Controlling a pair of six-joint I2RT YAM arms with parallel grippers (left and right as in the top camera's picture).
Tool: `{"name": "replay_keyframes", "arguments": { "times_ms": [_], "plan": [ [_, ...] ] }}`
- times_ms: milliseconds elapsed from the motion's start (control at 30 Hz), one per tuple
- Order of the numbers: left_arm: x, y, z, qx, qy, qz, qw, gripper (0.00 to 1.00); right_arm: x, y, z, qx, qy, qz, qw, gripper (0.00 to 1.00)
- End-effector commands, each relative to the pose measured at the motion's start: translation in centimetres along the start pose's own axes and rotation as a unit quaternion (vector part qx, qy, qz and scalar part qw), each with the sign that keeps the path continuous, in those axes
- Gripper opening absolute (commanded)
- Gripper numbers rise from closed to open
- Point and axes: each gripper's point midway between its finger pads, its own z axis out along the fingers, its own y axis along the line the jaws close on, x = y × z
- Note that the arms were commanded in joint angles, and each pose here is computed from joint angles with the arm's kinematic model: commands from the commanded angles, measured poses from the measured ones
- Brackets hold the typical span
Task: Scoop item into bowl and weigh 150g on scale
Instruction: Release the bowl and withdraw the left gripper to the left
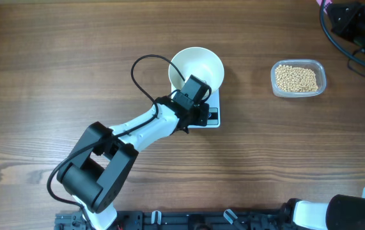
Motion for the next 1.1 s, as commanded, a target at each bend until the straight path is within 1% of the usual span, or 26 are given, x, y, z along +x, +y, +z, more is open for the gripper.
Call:
{"name": "replay_keyframes", "arguments": {
  "times_ms": [0, 133, 233, 400, 433, 467, 500, 533, 600, 633, 667, 700, 733, 767, 900, 1000, 1067],
  "plan": [
    [2.1, 2.8, 2.1, -0.051, 0.031, -0.004, 0.998, 0.04, -0.6, 0.8, -0.7, -0.010, -0.009, -0.003, 1.000, 0.04],
    [2.2, 2.9, 1.4, -0.054, 0.036, -0.006, 0.998, 0.04, -0.6, 0.8, -0.7, -0.010, -0.009, -0.003, 1.000, 0.04],
    [1.2, 2.7, -0.4, -0.048, 0.020, -0.009, 0.999, 0.04, -0.6, 0.8, -0.7, -0.010, -0.010, -0.003, 1.000, 0.04],
    [-2.3, 0.4, -5.9, -0.001, -0.052, -0.008, 0.999, 0.04, -0.7, 0.8, -0.7, -0.011, -0.010, -0.004, 1.000, 0.04],
    [-3.2, -0.4, -7.7, 0.015, -0.074, -0.006, 0.997, 0.04, -0.7, 0.8, -0.7, -0.011, -0.010, -0.004, 1.000, 0.04],
    [-3.8, -1.1, -9.2, 0.030, -0.091, -0.004, 0.995, 0.07, -0.7, 0.8, -0.7, -0.011, -0.010, -0.004, 1.000, 0.04],
    [-4.7, -1.9, -12.0, 0.051, -0.121, -0.001, 0.991, 0.11, -0.6, 0.8, -0.7, -0.011, -0.010, -0.004, 1.000, 0.05],
    [-5.0, -2.3, -13.4, 0.059, -0.138, 0.001, 0.989, 0.21, -0.6, 0.8, -0.7, -0.010, -0.010, -0.004, 1.000, 0.04],
    [-5.6, -2.6, -16.3, 0.067, -0.170, 0.003, 0.983, 0.30, -0.6, 0.8, -0.7, -0.010, -0.009, -0.003, 1.000, 0.04],
    [-5.9, -2.4, -17.6, 0.065, -0.185, 0.002, 0.981, 0.37, -0.5, 0.8, -0.7, -0.010, -0.008, -0.002, 1.000, 0.04],
    [-6.0, -1.8, -18.7, 0.055, -0.199, -0.002, 0.978, 0.48, -0.5, 0.8, -0.7, -0.010, -0.007, -0.002, 1.000, 0.04],
    [-6.1, -0.9, -19.8, 0.039, -0.212, -0.008, 0.976, 0.69, -0.5, 0.8, -0.7, -0.009, -0.006, -0.001, 1.000, 0.04],
    [-6.2, 0.2, -20.7, 0.019, -0.223, -0.017, 0.974, 0.97, -0.4, 0.8, -0.7, -0.009, -0.005, -0.001, 1.000, 0.04],
    [-6.2, 1.5, -21.7, -0.005, -0.234, -0.027, 0.972, 1.00, -0.3, 0.7, -0.7, -0.008, -0.003, -0.001, 1.000, 0.04],
    [-5.4, 7.5, -24.9, -0.100, -0.256, -0.078, 0.958, 1.00, 0.3, 0.6, -0.7, -0.006, 0.007, -0.010, 1.000, 0.04],
    [-4.1, 11.6, -26.1, -0.156, -0.246, -0.118, 0.949, 1.00, 1.1, 0.4, -0.8, -0.002, 0.023, -0.033, 0.999, 0.04],
    [-3.3, 13.6, -26.3, -0.179, -0.230, -0.139, 0.946, 1.00, 1.4, 0.3, -0.8, -0.001, 0.030, -0.050, 0.998, 0.04]
  ]
}}
